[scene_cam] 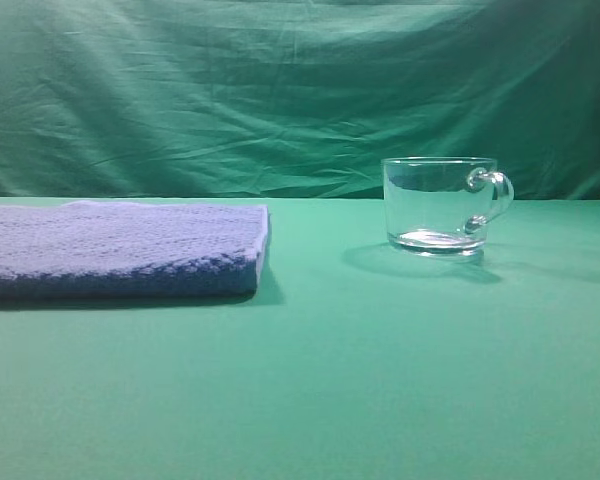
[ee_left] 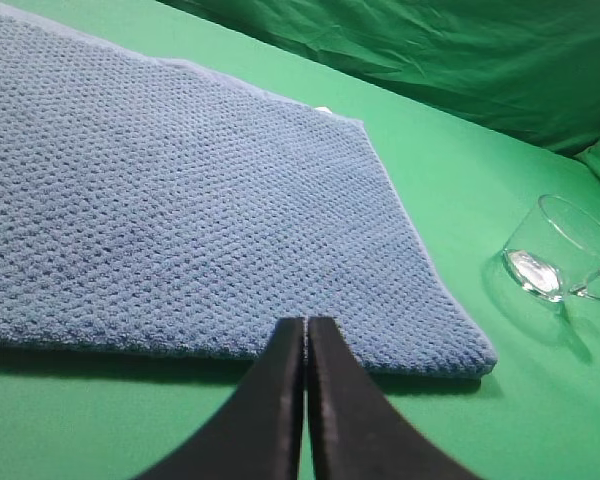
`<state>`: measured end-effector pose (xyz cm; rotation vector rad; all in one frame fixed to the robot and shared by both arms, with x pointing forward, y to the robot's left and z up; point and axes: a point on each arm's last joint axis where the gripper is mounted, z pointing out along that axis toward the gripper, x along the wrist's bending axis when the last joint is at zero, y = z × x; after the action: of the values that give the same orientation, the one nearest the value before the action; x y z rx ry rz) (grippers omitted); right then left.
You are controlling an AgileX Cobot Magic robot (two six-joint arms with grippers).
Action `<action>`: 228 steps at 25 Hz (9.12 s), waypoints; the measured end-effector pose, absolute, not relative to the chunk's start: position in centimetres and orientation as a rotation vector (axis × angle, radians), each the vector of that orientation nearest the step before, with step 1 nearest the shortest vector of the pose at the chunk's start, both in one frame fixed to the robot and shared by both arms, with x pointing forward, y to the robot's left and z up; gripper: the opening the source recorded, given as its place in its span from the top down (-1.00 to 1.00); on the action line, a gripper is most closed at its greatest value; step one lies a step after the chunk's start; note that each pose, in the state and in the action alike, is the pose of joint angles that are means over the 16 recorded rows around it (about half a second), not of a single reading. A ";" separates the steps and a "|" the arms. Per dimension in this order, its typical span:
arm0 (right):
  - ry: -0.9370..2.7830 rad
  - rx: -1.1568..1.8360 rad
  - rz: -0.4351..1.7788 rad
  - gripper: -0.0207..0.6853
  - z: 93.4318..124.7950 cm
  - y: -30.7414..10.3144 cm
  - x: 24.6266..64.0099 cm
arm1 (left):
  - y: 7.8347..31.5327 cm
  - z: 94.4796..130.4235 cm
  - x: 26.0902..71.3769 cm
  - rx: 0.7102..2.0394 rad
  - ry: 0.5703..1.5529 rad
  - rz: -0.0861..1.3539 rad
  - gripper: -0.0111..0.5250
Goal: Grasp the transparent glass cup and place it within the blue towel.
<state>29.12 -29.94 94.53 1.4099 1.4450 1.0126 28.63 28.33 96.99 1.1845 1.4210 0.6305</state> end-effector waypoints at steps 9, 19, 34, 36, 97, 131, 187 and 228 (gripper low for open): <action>1.419 1.396 1.041 0.94 94.8 -29.9 29.2 | 28.3 97.0 28.6 1.185 1.421 0.631 0.96; 1.232 1.324 1.241 0.94 98.4 -29.7 29.3 | 28.3 97.0 28.6 1.185 1.421 0.631 0.96; 1.401 1.422 1.189 0.94 108.6 -29.2 33.6 | 28.3 97.0 28.6 1.185 1.421 0.631 0.96; 1.473 1.464 1.146 0.94 109.1 -29.1 35.3 | 28.3 97.0 28.6 1.185 1.421 0.631 0.96; 2.601 1.139 0.709 0.65 99.9 -13.3 59.4 | 28.3 97.0 28.6 1.185 1.421 0.631 0.96; 2.712 0.499 0.920 -0.13 97.0 7.0 59.5 | 28.3 97.0 28.6 1.185 1.421 0.631 0.96; 1.873 1.112 1.137 0.94 122.0 -23.7 37.1 | 28.3 97.0 28.6 1.185 1.421 0.631 0.96; 1.418 1.471 1.072 0.94 94.5 -29.9 29.1 | 28.3 97.0 28.6 1.185 1.421 0.631 0.96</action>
<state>29.11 -29.89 94.53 1.4708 1.4183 1.0724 28.63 28.33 96.99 1.1845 1.4210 0.6305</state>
